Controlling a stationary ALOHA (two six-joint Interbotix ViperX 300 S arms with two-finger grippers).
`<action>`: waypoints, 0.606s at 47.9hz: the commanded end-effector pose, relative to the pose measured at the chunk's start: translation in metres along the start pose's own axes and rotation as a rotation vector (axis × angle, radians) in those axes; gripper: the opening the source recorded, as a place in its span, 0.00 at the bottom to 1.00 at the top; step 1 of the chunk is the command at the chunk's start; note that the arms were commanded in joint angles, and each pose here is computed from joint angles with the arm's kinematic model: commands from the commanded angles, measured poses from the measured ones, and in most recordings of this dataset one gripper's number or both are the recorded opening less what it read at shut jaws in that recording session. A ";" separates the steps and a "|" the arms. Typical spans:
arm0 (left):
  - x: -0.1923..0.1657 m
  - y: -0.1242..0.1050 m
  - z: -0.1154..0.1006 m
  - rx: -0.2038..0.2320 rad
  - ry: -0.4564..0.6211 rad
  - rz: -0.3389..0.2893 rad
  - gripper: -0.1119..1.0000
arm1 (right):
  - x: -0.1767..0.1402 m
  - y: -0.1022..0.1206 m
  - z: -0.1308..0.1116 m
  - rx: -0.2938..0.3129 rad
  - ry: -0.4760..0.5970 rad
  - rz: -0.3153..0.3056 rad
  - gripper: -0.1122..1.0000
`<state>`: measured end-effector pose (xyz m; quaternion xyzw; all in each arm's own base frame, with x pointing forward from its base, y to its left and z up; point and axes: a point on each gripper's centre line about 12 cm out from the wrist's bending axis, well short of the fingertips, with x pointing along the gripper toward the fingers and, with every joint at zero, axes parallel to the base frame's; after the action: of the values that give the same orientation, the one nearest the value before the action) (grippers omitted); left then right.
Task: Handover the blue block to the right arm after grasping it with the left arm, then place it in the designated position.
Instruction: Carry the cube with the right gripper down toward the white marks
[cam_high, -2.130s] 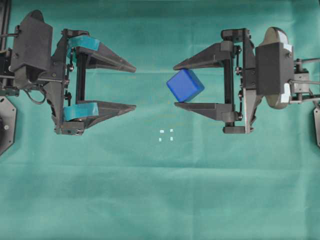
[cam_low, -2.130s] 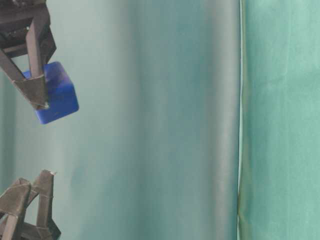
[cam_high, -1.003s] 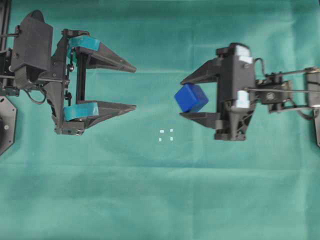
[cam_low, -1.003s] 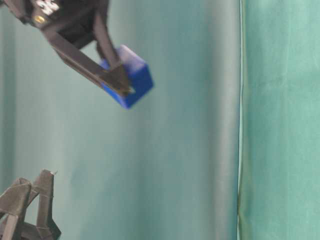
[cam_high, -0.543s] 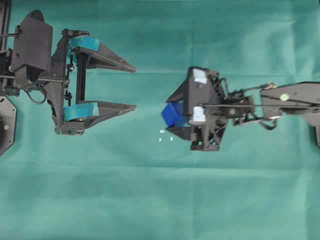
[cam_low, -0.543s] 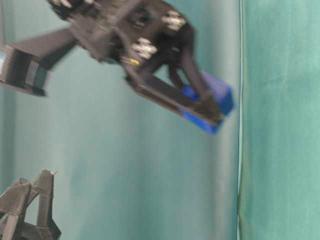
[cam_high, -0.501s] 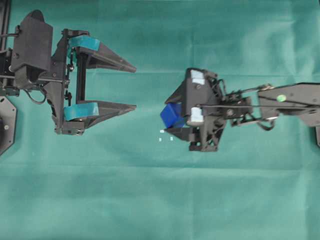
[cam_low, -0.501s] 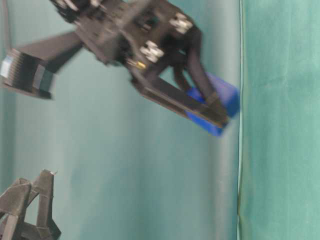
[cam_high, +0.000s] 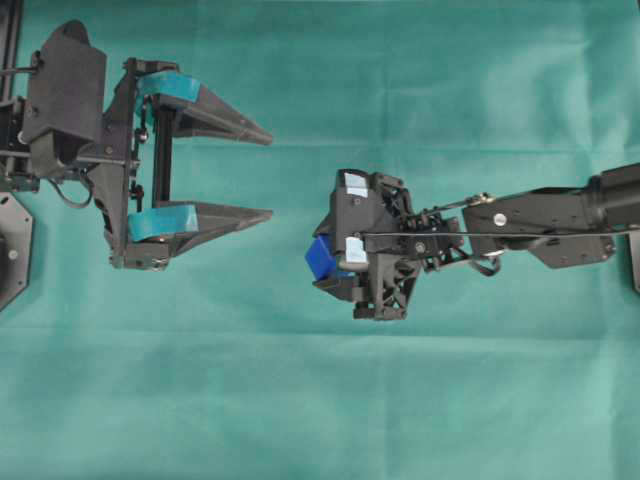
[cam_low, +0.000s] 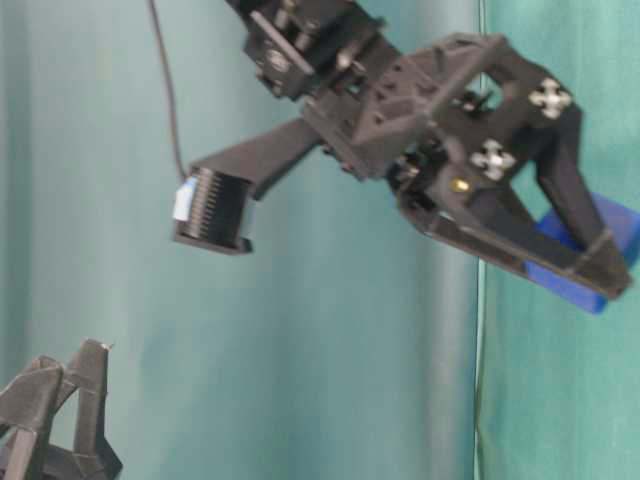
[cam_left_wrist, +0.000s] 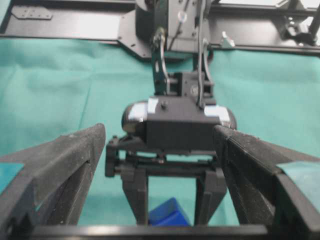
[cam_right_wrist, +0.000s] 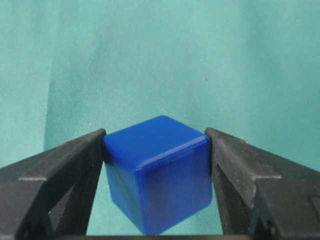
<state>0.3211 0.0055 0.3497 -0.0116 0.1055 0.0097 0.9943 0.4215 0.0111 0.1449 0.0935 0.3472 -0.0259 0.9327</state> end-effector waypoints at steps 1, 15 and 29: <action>-0.002 0.000 0.011 -0.002 -0.031 0.001 1.00 | 0.002 0.005 0.014 0.006 -0.055 0.025 0.69; -0.002 0.000 0.011 -0.002 -0.034 0.001 1.00 | 0.026 0.004 0.001 0.011 -0.033 0.036 0.69; -0.002 0.000 0.011 -0.002 -0.034 0.001 1.00 | 0.030 0.004 -0.002 0.009 -0.026 0.037 0.69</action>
<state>0.3209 0.0054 0.3508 -0.0115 0.1040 0.0097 0.9945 0.4370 0.0147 0.1090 0.1010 0.3557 -0.0156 0.9290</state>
